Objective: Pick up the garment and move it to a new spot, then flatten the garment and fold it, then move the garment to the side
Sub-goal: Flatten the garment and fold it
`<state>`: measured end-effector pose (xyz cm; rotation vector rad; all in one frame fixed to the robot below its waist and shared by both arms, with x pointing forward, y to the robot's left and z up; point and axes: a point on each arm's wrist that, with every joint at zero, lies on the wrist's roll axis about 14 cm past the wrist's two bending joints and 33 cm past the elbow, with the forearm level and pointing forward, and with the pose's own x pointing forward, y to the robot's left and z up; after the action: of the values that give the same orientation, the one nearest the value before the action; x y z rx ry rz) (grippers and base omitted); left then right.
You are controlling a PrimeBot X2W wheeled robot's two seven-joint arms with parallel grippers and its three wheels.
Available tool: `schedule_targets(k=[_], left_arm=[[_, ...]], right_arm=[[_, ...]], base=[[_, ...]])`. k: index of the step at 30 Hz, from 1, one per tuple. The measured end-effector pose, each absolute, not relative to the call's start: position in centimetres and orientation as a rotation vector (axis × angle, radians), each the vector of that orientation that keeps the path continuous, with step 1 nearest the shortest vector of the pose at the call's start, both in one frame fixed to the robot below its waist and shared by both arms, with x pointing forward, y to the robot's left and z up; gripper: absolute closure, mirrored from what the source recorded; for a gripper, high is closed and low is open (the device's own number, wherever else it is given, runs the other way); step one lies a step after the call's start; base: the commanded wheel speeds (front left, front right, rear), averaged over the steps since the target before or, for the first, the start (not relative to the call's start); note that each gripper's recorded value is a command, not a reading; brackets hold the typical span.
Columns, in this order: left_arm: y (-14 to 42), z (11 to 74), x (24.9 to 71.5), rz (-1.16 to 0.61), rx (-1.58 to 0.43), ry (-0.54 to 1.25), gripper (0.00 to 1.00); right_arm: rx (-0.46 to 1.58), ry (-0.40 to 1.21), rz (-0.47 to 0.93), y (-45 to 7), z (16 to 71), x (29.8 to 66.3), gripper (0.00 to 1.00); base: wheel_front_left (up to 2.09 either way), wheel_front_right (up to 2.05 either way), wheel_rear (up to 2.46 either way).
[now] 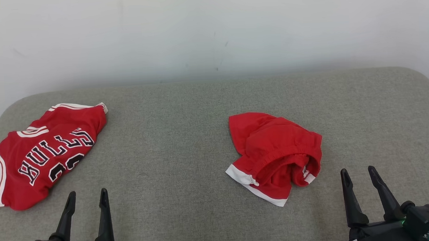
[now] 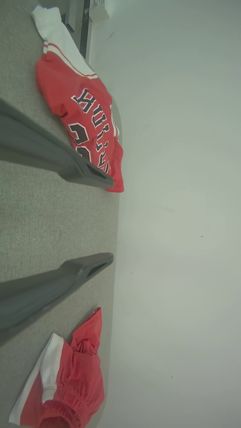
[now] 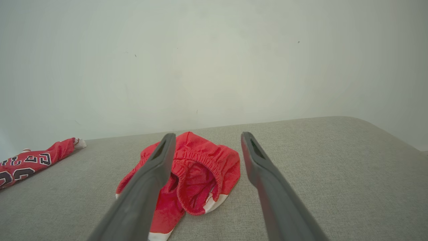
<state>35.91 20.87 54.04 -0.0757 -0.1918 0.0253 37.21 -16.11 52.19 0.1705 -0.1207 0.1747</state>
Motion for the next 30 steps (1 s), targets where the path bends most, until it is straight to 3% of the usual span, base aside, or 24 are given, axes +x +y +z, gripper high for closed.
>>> schedule_targets(k=[18, 30], left_arm=[[21.4, 53.5, 35.8, 0.043, -0.063, -0.175, 0.00], [21.5, 53.0, 36.0, 0.053, -0.068, -0.160, 0.00]], right_arm=[[0.119, -0.077, 0.204, -16.0, 51.0, 38.3, 0.00], [0.073, 0.113, 0.231, -15.7, 45.5, 41.0, 0.00]], base=[[0.00, 0.00, 0.00], [0.00, 0.00, 0.00]])
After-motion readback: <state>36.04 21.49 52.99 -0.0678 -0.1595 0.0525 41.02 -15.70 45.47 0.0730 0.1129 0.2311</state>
